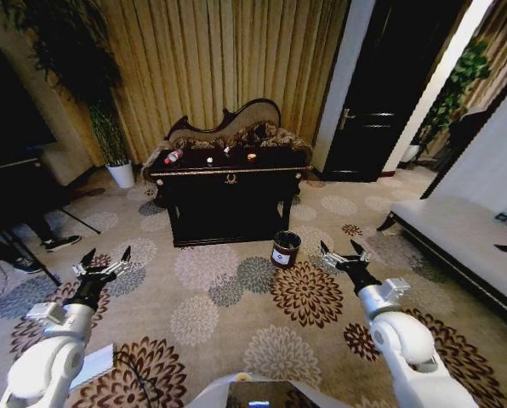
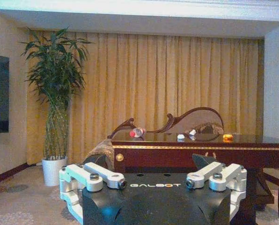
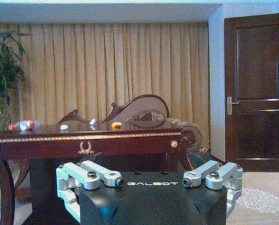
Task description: Move to the front of the table and place the trash on the table into the trash bin.
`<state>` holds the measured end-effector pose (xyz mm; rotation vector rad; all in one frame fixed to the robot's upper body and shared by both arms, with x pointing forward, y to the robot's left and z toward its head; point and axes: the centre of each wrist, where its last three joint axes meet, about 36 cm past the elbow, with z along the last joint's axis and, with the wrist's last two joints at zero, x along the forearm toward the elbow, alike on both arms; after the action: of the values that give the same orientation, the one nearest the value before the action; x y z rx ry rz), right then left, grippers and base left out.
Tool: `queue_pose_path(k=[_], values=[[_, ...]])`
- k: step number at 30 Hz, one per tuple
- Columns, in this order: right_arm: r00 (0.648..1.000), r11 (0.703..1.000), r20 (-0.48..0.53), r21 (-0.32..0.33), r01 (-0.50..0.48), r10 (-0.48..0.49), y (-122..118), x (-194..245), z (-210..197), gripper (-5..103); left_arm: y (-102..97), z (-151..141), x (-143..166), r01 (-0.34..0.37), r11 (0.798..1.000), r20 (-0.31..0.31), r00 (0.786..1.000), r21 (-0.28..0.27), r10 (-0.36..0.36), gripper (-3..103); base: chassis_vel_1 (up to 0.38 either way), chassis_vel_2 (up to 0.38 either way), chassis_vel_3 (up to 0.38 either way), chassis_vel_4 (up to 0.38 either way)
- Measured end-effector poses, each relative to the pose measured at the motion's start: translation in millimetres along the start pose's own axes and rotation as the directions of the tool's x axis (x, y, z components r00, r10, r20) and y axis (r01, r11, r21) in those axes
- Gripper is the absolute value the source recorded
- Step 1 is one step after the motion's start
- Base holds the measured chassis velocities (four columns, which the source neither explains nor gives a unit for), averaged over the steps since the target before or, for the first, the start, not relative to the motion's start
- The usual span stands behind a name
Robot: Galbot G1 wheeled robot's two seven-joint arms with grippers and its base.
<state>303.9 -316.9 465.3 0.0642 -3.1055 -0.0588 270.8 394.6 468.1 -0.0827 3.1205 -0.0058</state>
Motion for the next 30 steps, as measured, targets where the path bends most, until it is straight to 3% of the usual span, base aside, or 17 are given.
queue_pose_path(k=[30], values=[[0.999, 0.999, 0.03, -0.009, -0.033, 0.033, 0.3, -0.3, 13.0, 100, -1.3, -2.4, 1.5, 0.009, 1.0, 0.013, 1.0, -0.001, -0.009, 100, -0.027, 0.028, 0.029, -0.029]])
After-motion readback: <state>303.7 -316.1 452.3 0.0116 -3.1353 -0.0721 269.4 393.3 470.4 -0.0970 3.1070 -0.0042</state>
